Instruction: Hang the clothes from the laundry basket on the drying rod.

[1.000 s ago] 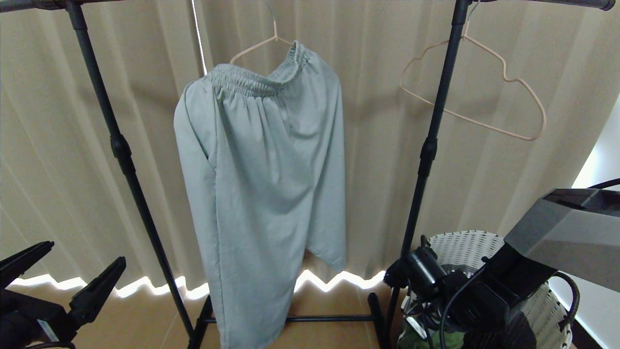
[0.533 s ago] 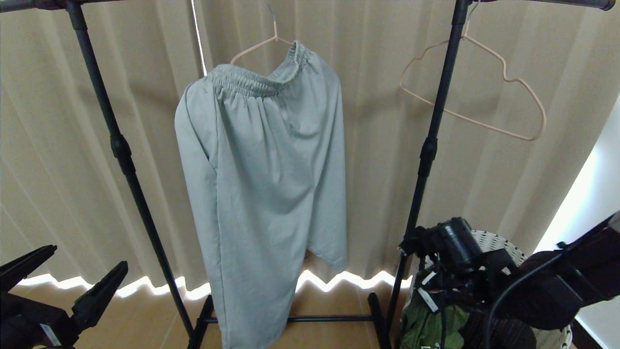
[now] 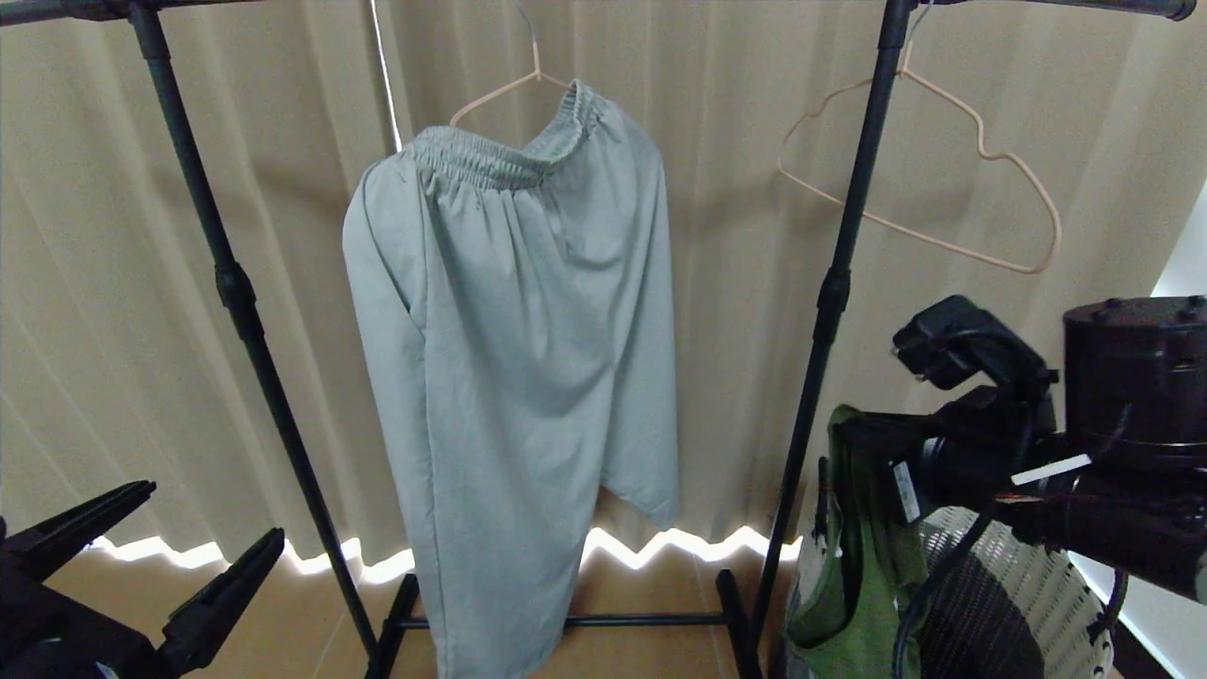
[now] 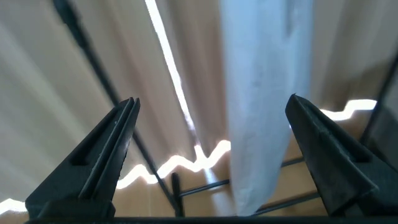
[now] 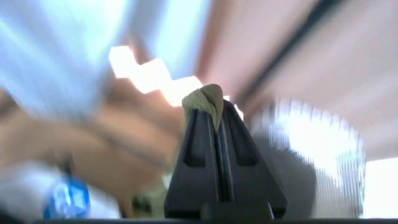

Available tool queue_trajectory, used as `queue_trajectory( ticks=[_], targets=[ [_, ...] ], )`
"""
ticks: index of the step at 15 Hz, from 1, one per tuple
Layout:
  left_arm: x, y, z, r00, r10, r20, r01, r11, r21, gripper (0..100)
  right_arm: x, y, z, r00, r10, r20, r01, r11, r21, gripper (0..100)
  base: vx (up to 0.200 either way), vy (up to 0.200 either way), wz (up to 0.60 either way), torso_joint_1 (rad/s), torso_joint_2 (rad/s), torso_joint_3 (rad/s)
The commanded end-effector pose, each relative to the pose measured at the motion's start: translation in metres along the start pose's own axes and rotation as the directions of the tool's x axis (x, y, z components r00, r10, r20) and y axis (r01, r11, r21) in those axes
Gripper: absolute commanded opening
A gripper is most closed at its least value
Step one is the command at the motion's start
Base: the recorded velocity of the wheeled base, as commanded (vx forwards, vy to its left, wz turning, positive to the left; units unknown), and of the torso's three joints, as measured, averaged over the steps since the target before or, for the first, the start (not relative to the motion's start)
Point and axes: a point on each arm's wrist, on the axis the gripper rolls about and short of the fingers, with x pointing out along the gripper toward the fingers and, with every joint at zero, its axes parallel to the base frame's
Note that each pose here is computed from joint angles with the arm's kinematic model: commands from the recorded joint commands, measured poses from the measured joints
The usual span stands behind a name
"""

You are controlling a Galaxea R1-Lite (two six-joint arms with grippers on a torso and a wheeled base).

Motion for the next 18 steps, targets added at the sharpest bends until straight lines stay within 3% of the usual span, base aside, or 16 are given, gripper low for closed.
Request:
queue_trajectory(
  ticks=[1,4,8,11,13,15,16,18],
  targets=[
    [0.0,-0.005,-0.001,0.999,-0.052,-0.001,0.052,0.999,0.005,100,-0.017,-0.001,0.013,0.994,0.017,0.111,-0.018,1.0,0.004,0,0.0,0.0,0.0,0.0,0.0,0.0],
    [-0.002,-0.019,0.0,0.982,-0.187,0.02,0.186,0.982,0.017,100,-0.019,-0.001,0.026,0.976,0.054,0.21,-0.052,0.999,-0.015,0,0.0,0.0,0.0,0.0,0.0,0.0],
    [0.008,-0.043,0.0,0.929,-0.368,-0.032,0.37,0.927,0.067,100,-0.029,0.016,0.049,0.941,0.162,0.297,-0.151,0.987,-0.057,0,0.0,0.0,0.0,0.0,0.0,0.0],
    [0.027,-0.061,0.005,0.901,-0.425,-0.084,0.431,0.9,0.068,100,-0.036,0.035,0.06,0.908,0.256,0.333,-0.238,0.967,-0.095,0,0.0,0.0,0.0,0.0,0.0,0.0],
    [0.044,-0.091,0.016,0.846,-0.525,-0.096,0.525,0.851,-0.02,100,-0.041,0.049,0.065,0.88,0.322,0.35,-0.298,0.947,-0.121,0,0.0,0.0,0.0,0.0,0.0,0.0],
    [0.048,-0.12,0.029,0.782,-0.619,-0.072,0.609,0.784,-0.12,100,-0.044,0.058,0.064,0.86,0.377,0.345,-0.348,0.926,-0.145,0,0.0,0.0,0.0,0.0,0.0,0.0],
    [0.05,-0.13,0.032,0.764,-0.642,-0.07,0.629,0.764,-0.141,100,-0.045,0.061,0.063,0.85,0.401,0.342,-0.37,0.916,-0.154,0,0.0,0.0,0.0,0.0,0.0,0.0],
    [0.059,-0.14,0.035,0.76,-0.645,-0.076,0.632,0.762,-0.143,100,-0.049,0.068,0.063,0.827,0.444,0.344,-0.409,0.896,-0.173,0,0.0,0.0,0.0,0.0,0.0,0.0]
  ],
)
